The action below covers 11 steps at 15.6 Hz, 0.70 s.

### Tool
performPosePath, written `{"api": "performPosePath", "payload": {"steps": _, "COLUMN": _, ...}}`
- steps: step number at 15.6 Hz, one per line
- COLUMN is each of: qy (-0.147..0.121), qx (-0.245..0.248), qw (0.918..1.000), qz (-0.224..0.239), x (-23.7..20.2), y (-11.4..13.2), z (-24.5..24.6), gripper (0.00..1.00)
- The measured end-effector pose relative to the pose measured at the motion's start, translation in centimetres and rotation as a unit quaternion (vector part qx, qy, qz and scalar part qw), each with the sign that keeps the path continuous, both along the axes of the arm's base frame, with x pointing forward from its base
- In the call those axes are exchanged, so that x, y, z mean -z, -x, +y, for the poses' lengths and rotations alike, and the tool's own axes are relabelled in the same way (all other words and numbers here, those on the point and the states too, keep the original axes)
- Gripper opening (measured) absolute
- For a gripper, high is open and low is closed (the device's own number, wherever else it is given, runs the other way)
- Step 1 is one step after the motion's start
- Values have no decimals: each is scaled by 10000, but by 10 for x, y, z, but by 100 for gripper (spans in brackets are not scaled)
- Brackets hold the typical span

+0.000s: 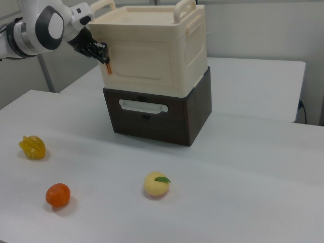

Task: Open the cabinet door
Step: 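Close the gripper on the orange door handle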

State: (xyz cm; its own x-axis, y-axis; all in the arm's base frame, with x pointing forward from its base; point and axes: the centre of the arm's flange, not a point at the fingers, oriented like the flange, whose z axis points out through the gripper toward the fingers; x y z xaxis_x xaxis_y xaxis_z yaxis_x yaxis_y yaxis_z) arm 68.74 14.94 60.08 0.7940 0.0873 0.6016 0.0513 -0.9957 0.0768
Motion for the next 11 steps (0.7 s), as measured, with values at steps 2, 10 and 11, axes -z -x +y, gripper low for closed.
{"api": "performPosePath", "payload": {"steps": 2, "qy": 1, "qx": -1, "qw": 10000, "qz": 0, "x": 0, "y": 0, "z": 0, "gripper": 15}}
{"api": "performPosePath", "payload": {"steps": 10, "qy": 31, "qx": 33, "qw": 9999, "qz": 135, "x": -2, "y": 4, "z": 0, "gripper": 15}}
{"api": "performPosePath", "payload": {"steps": 11, "qy": 42, "qx": 36, "qw": 9998, "qz": 169, "x": -3, "y": 5, "z": 0, "gripper": 15}}
